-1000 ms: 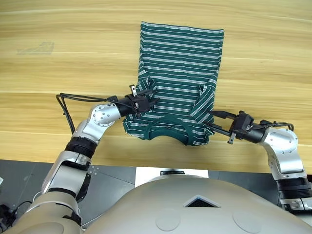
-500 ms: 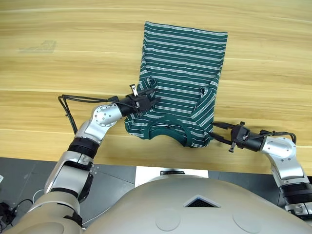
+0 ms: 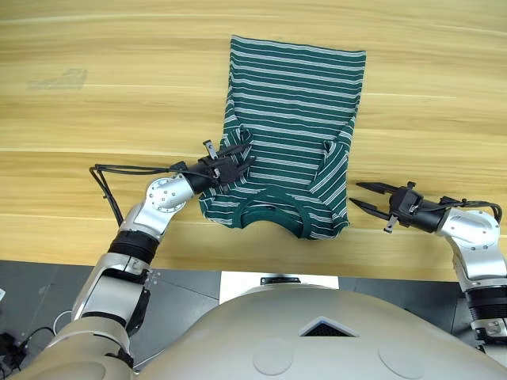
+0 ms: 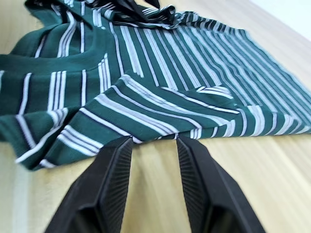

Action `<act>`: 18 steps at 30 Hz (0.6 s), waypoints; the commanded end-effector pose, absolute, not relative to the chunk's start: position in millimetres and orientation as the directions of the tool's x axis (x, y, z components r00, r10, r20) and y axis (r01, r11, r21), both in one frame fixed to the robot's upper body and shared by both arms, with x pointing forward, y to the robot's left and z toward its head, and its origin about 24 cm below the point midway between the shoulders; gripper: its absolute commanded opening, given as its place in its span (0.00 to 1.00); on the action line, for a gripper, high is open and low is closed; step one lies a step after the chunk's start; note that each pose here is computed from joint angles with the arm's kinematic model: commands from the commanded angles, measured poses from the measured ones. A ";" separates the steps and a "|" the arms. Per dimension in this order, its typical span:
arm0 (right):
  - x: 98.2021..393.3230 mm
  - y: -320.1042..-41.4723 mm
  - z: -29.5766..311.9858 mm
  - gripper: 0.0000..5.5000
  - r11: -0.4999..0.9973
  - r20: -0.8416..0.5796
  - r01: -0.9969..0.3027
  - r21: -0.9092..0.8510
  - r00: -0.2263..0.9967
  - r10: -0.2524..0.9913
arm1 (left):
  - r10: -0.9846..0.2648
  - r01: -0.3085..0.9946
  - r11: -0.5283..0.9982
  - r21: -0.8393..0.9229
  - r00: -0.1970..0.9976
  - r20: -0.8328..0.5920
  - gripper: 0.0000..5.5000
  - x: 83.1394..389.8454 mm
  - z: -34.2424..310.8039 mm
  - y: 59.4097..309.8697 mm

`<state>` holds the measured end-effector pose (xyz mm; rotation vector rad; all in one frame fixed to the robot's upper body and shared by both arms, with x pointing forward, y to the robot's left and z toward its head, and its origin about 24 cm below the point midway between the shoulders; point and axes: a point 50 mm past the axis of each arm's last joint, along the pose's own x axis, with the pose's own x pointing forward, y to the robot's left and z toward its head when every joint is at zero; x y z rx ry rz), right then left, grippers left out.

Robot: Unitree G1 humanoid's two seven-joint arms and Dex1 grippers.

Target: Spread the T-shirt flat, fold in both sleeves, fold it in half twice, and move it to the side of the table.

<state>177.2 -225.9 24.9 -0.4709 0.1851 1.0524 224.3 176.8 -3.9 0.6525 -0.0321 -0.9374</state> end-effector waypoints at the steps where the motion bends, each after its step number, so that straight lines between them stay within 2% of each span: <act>1: 193.6 -248.2 37.1 0.30 0.451 -0.338 -0.775 -0.442 0.610 0.717 | -0.704 0.660 0.535 0.528 0.694 -0.155 0.26 201.3 12.2 204.6; 4: 195.5 -257.4 35.4 0.30 0.331 -0.384 -0.681 -0.653 0.674 0.631 | -0.670 0.539 0.601 0.590 0.742 0.005 0.26 193.2 48.4 217.8; 6: 191.4 -255.0 32.7 0.30 0.220 -0.385 -0.616 -0.756 0.691 0.611 | -0.637 0.472 0.620 0.627 0.769 0.050 0.26 190.9 63.9 226.9; 9: 183.8 -251.2 29.8 0.30 0.032 -0.363 -0.483 -0.875 0.698 0.617 | -0.560 0.372 0.585 0.721 0.828 0.027 0.26 185.7 74.8 249.5; 12: 180.2 -251.6 28.2 0.30 -0.063 -0.333 -0.388 -0.919 0.683 0.650 | -0.503 0.271 0.498 0.824 0.864 0.019 0.26 180.7 80.6 259.0; 13: 179.0 -252.4 27.1 0.30 -0.098 -0.338 -0.371 -0.924 0.667 0.664 | -0.504 0.266 0.407 0.874 0.863 -0.028 0.26 178.8 77.5 258.9; 15: 175.6 -258.6 24.6 0.35 -0.180 -0.389 -0.372 -0.911 0.625 0.677 | -0.513 0.346 0.125 0.930 0.825 -0.238 0.26 171.2 58.3 264.5; 17: 174.8 -262.6 24.1 0.40 -0.229 -0.427 -0.382 -0.895 0.586 0.689 | -0.519 0.421 -0.006 0.907 0.774 -0.363 0.26 161.7 45.9 267.9; 18: 175.0 -261.0 24.2 0.43 -0.245 -0.439 -0.389 -0.888 0.556 0.706 | -0.523 0.458 -0.051 0.887 0.745 -0.415 0.29 157.1 39.7 268.5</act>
